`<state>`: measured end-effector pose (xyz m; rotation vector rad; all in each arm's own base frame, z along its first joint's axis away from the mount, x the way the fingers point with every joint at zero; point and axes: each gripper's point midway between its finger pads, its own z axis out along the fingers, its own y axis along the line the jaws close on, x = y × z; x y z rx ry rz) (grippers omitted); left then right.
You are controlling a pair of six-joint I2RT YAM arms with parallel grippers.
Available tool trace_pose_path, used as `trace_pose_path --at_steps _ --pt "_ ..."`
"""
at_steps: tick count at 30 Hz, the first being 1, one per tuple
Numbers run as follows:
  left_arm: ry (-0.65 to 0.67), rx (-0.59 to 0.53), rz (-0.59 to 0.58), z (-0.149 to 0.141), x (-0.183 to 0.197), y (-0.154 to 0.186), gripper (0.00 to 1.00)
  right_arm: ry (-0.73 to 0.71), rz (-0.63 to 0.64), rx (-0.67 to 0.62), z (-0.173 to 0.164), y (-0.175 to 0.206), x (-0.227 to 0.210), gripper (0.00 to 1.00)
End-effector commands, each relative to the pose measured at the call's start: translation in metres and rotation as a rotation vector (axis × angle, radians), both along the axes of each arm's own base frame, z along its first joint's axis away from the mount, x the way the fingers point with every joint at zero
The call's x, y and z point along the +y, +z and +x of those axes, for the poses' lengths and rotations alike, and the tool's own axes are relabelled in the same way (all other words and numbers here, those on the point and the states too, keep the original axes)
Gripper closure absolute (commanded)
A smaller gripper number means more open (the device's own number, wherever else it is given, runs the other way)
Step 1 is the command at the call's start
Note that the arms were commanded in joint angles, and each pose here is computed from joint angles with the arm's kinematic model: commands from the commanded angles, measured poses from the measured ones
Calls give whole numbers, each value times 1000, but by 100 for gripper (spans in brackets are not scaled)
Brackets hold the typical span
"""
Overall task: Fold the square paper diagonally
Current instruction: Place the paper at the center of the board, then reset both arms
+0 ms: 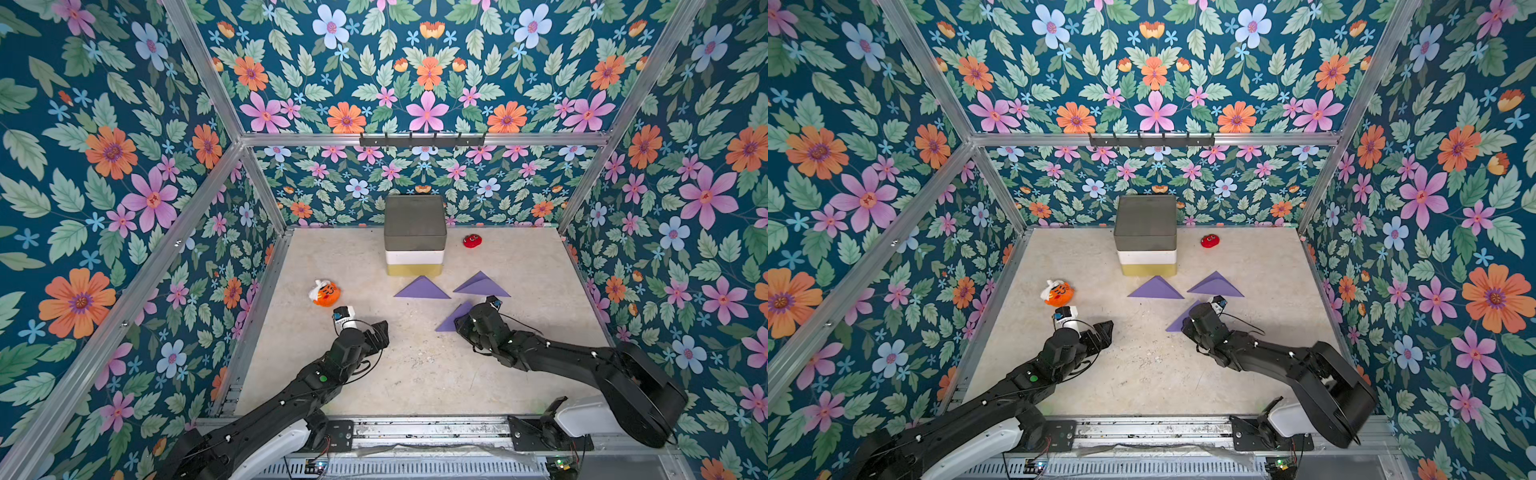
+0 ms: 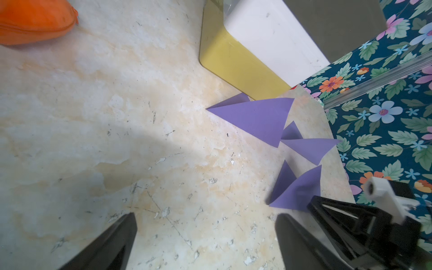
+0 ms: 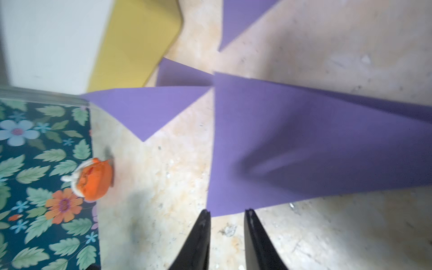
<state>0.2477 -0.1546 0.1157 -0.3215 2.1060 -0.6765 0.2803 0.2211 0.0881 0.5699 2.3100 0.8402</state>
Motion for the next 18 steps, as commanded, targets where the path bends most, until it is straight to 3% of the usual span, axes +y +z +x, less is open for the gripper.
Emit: trace_pose_path --at_steps 1,4,6,8,14,18 --pt "13 -52 93 6 11 14 1 15 -76 -154 0 43 -18 56" --pt "83 -108 188 15 29 30 1 -45 -134 -316 -3 91 -49 36" --pt "151 -153 267 20 45 38 1 -101 -195 -440 -6 122 -73 29" --pt "216 -206 362 24 62 46 1 -183 -286 -551 -9 148 -101 2" --pt "471 -277 663 34 124 54 1 -455 -571 -777 -18 175 -174 1" --pt "519 -299 707 49 144 57 1 -576 -541 -732 0 154 -218 1"
